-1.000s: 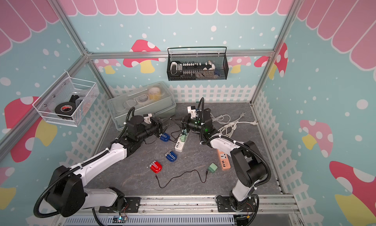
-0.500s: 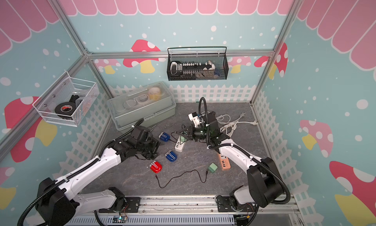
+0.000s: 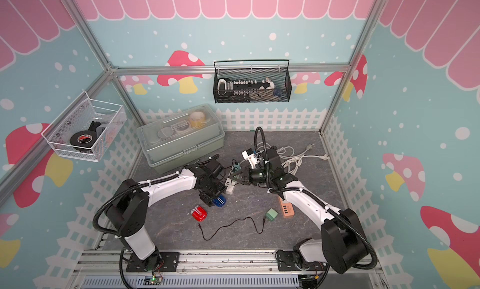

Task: Charge the electric shaver
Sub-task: Pick up the electric shaver from the center of the board.

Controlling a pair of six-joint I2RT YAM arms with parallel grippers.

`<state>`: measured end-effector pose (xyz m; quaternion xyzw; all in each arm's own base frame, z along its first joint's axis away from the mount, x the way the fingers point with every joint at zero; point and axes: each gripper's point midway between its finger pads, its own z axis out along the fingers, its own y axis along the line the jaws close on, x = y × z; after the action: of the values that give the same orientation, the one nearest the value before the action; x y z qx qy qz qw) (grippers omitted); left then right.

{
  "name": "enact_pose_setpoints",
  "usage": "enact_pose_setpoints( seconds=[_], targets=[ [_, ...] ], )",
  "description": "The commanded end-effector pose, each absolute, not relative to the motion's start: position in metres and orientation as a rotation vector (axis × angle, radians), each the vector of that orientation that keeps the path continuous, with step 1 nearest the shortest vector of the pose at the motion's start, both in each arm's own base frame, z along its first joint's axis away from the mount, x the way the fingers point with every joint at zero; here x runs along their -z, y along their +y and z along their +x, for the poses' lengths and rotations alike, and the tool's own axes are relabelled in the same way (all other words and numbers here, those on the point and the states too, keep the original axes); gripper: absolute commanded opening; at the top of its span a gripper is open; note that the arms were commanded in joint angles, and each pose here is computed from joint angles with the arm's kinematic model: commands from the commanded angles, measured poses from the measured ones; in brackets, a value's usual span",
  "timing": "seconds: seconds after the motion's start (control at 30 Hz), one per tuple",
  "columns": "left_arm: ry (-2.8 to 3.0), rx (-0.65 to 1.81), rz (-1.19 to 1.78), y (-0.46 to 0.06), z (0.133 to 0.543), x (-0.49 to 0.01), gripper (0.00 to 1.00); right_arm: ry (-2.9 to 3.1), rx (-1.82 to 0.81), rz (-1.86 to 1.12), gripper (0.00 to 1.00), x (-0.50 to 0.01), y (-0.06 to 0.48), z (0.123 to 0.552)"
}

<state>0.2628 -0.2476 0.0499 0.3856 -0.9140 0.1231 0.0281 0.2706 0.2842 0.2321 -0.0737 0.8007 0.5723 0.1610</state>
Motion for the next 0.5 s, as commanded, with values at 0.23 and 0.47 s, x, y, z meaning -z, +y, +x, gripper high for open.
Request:
enact_pose_setpoints(
  seconds=[0.23,0.47],
  targets=[
    [-2.929,-0.258,1.117,-0.240,0.267,-0.021,0.74,2.271,-1.634,-0.201,0.00,-0.232,0.268,0.262],
    [-2.963,-0.200,1.140,-0.233,0.272,-0.012,0.72,2.270,-1.639,-0.194,0.00,-0.232,0.266,0.260]
  ],
)
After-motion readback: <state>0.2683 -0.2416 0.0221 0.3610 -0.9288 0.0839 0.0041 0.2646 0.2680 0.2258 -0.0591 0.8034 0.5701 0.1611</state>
